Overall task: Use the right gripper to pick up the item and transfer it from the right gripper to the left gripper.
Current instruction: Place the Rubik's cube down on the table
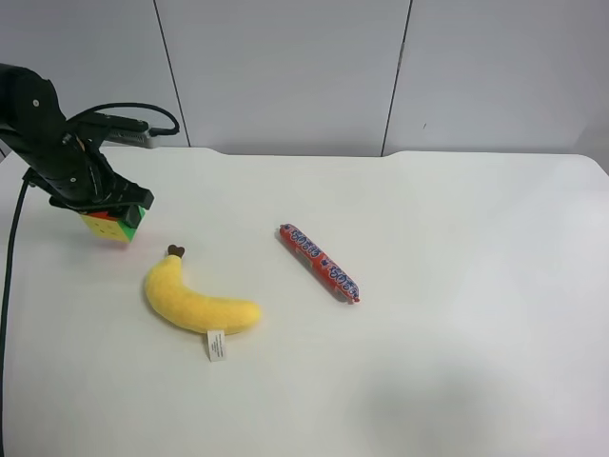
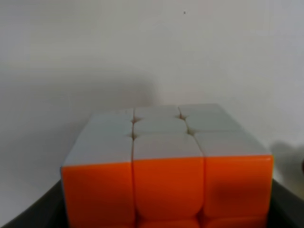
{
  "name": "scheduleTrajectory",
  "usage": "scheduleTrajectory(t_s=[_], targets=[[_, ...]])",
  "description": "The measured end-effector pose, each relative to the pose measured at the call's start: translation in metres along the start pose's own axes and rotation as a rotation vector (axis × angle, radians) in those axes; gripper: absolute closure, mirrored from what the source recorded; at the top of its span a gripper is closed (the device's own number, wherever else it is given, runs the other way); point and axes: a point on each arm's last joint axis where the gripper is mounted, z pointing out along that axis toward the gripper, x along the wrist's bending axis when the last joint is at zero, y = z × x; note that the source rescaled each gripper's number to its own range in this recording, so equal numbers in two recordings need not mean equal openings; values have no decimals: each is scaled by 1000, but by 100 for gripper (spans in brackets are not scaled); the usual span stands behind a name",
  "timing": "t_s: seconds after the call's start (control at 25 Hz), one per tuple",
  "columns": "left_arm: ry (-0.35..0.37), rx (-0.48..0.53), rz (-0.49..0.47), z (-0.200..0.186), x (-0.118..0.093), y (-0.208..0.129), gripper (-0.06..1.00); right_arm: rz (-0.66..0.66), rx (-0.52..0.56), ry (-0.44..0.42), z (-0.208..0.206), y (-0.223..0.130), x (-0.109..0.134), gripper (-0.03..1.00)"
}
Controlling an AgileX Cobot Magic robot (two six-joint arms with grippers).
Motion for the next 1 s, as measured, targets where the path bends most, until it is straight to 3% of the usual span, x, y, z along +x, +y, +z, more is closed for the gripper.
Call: scheduleTrajectory(t_s=[0.64, 0.68, 0.76, 0.8, 0.88, 1.0], targets=[[1, 39, 9, 15, 0, -6, 92, 0, 0, 0, 0, 0, 0, -3], [2, 39, 7, 15, 0, -6, 78, 0, 0, 0, 0, 0, 0, -3], [2, 39, 5, 15, 0, -6, 34, 0, 0, 0, 0, 0, 0, -3], [2, 38, 4, 15, 0, -5, 16, 0, 0, 0, 0, 0, 0, -3], [2, 38, 3, 15, 0, -5, 1, 0, 0, 0, 0, 0, 0, -3], [2, 39, 3, 14, 0, -5, -4, 0, 0, 0, 0, 0, 0, -3]])
